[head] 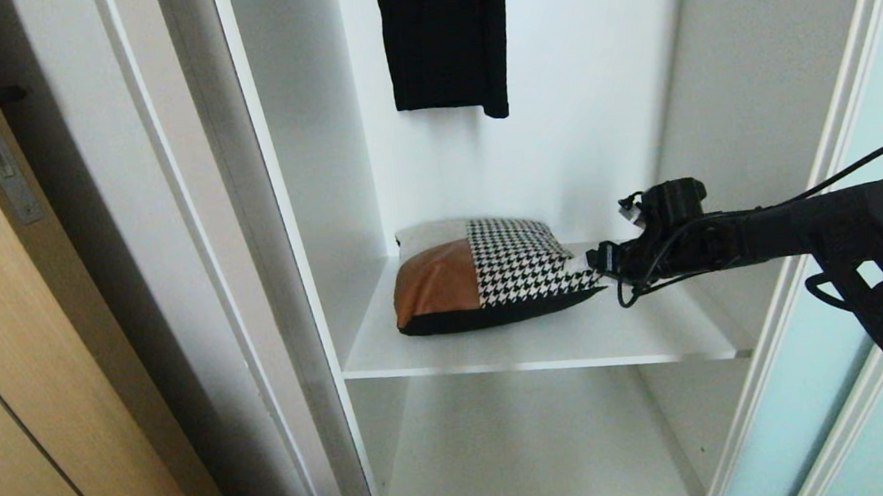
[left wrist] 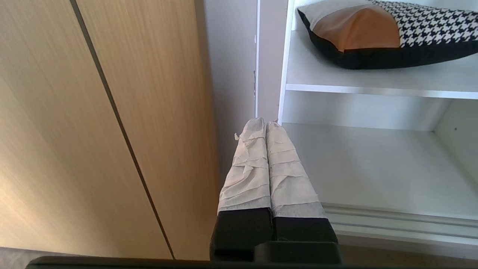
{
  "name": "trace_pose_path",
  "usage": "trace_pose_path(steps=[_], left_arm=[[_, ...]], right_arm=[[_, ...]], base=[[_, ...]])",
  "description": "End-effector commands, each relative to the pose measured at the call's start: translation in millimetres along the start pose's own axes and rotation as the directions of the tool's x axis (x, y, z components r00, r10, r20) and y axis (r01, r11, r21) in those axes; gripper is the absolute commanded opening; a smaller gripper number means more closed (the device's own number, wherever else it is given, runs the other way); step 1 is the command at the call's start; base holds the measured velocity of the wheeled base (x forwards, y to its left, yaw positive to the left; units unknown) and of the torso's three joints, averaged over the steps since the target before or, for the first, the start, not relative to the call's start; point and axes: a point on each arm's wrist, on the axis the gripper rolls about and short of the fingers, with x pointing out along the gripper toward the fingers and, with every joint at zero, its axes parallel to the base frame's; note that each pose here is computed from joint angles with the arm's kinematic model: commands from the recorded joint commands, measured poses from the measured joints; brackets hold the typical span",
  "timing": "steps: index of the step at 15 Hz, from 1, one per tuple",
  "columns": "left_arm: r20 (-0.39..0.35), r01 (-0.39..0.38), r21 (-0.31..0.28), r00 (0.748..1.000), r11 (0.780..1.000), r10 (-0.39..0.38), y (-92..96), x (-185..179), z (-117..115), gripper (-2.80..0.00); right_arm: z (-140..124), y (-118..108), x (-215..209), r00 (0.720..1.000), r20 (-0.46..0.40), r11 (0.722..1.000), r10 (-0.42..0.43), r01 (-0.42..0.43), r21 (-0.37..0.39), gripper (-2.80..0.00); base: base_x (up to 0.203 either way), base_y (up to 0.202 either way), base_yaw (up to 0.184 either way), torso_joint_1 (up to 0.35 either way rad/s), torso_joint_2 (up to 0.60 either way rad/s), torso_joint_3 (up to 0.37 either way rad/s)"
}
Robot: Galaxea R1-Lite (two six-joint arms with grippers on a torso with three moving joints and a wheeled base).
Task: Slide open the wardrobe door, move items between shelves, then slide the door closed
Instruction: Place the pillow on the lower shelf
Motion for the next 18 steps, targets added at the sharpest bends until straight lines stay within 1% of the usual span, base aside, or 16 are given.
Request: trace_pose_path(steps=[1, 2, 4, 8, 11, 12, 14, 16, 18], left_arm=[[-0.003, -0.001, 0.0, 1.0, 1.0, 0.001, 0.0, 0.2, -0.4, -2.8], [-0.003, -0.001, 0.0, 1.0, 1.0, 0.001, 0.0, 0.2, -0.4, -2.8], [-0.003, -0.001, 0.0, 1.0, 1.0, 0.001, 0.0, 0.2, -0.4, -2.8], [-0.003, -0.001, 0.0, 1.0, 1.0, 0.001, 0.0, 0.2, -0.4, -2.8], [-0.003, -0.001, 0.0, 1.0, 1.0, 0.001, 0.0, 0.2, -0.4, -2.8], [-0.003, -0.001, 0.0, 1.0, 1.0, 0.001, 0.0, 0.2, -0.4, -2.8], [-0.003, -0.001, 0.0, 1.0, 1.0, 0.001, 0.0, 0.2, -0.4, -2.8], [-0.003, -0.001, 0.0, 1.0, 1.0, 0.001, 0.0, 0.2, -0.4, -2.8], [-0.003, -0.001, 0.0, 1.0, 1.0, 0.001, 0.0, 0.2, -0.4, -2.8]], right_arm=[[-9.4, -12.5, 15.1, 1.0, 0.004, 1.0, -0.008, 0.008, 0.002, 0.0], [-13.1, -17.7, 19.9, 1.0, 0.008, 1.0, -0.029, 0.029, 0.005, 0.0], [-10.9, -29.2, 17.0, 0.998, 0.028, 0.998, -0.062, 0.062, 0.015, 0.0], [-0.9, -35.1, 1.6, 0.996, 0.047, 0.997, -0.074, 0.073, 0.031, 0.0], [-0.1, -38.6, 3.6, 0.996, 0.058, 0.997, -0.074, 0.073, 0.025, 0.0], [-3.9, -42.5, 8.5, 0.996, 0.05, 0.997, -0.076, 0.075, 0.027, 0.0], [-8.9, -48.2, 17.9, 0.996, 0.064, 0.998, -0.067, 0.067, 0.015, 0.0], [-14.3, -53.5, 30.5, 0.994, 0.103, 0.999, -0.045, 0.047, -0.014, 0.0], [-21.0, -52.0, 39.3, 0.995, 0.095, 0.999, -0.024, 0.027, -0.026, 0.0]], base=[[0.0, 0.0, 0.0, 0.0, 0.0, 0.0], [0.0, 0.0, 0.0, 0.0, 0.0, 0.0], [0.0, 0.0, 0.0, 0.0, 0.0, 0.0], [0.0, 0.0, 0.0, 0.0, 0.0, 0.0], [0.0, 0.0, 0.0, 0.0, 0.0, 0.0], [0.0, 0.0, 0.0, 0.0, 0.0, 0.0], [0.0, 0.0, 0.0, 0.0, 0.0, 0.0], [0.0, 0.0, 0.0, 0.0, 0.0, 0.0], [0.0, 0.0, 0.0, 0.0, 0.0, 0.0]])
